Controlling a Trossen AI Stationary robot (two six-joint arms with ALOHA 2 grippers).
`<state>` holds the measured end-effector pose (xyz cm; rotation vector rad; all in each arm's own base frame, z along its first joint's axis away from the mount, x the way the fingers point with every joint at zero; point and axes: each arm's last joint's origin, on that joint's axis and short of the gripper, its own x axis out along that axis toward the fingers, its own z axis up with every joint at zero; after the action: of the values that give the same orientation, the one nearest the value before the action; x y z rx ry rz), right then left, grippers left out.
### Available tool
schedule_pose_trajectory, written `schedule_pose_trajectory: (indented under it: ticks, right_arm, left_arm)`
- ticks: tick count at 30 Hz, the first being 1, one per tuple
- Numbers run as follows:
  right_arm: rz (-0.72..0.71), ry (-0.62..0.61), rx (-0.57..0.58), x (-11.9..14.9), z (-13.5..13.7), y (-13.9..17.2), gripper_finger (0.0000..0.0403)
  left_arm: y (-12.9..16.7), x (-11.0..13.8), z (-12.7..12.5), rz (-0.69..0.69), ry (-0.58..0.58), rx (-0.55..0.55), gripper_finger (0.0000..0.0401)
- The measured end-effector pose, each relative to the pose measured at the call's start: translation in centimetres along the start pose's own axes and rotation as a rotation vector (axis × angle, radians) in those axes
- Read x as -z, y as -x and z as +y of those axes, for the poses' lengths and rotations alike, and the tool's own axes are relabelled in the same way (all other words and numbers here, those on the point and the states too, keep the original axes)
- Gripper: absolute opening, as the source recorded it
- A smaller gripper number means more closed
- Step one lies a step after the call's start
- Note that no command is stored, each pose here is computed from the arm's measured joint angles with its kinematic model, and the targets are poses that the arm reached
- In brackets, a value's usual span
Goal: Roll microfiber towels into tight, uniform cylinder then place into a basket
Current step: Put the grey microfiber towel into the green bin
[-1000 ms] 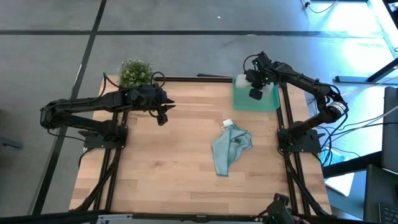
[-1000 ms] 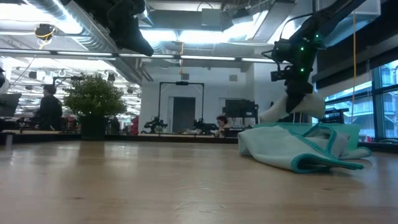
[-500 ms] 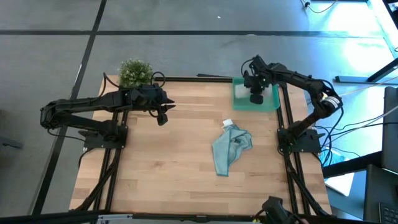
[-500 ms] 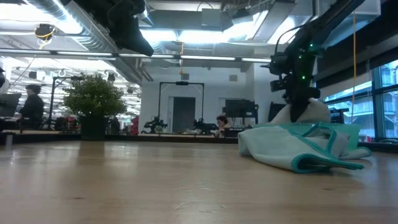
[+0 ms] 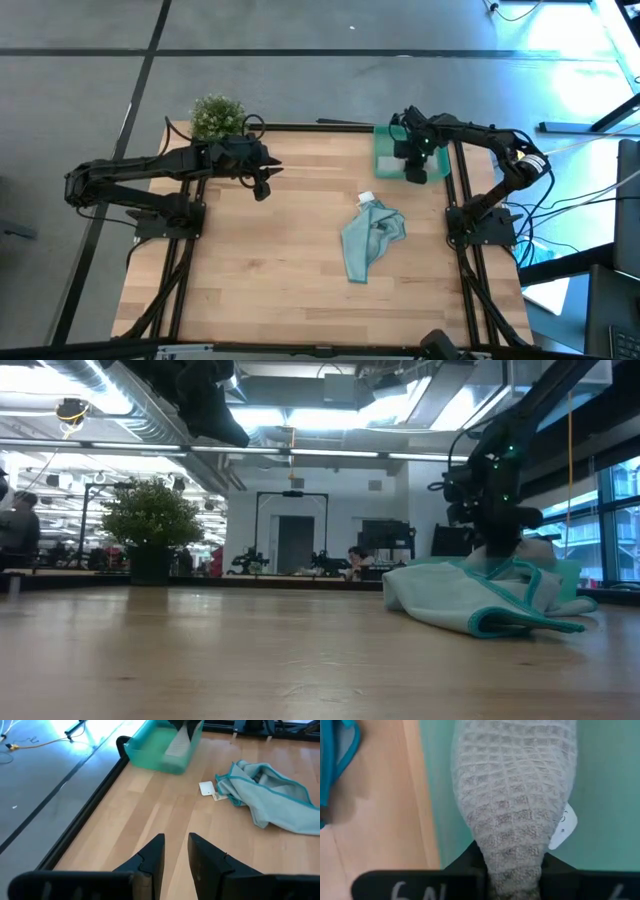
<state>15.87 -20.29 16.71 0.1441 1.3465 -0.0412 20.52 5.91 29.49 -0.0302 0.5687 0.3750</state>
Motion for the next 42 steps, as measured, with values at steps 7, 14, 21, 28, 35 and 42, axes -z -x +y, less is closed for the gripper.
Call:
schedule_pose_trajectory:
  ticks: [7,14,21,28,35,42]
  right_arm:
    - [-0.012,0.003,0.012,-0.11,-0.11,-0.01,0.0054]
    - [-0.011,0.003,0.012,-0.10,-0.11,-0.01,0.0069]
    - [-0.013,0.004,0.014,-0.12,-0.13,-0.01,0.0097]
    - [-0.021,0.006,0.022,-0.20,-0.21,-0.01,0.0142]
    - [-0.023,0.023,0.025,-0.22,-0.24,-0.01,0.0190]
    - [-0.023,0.032,0.025,-0.22,-0.24,0.00,0.0220]
  left_arm:
    - [0.00,0.00,0.05,0.000,0.000,-0.016,0.0080]
    - [0.00,0.00,0.05,0.000,0.000,-0.016,0.0080]
    - [0.00,0.00,0.05,0.000,0.000,-0.016,0.0080]
    - [0.00,0.00,0.04,0.000,0.001,-0.015,0.0080]
    - [0.00,0.00,0.04,0.000,0.003,-0.015,0.0080]
    - [0.00,0.00,0.05,0.000,0.003,-0.016,0.0080]
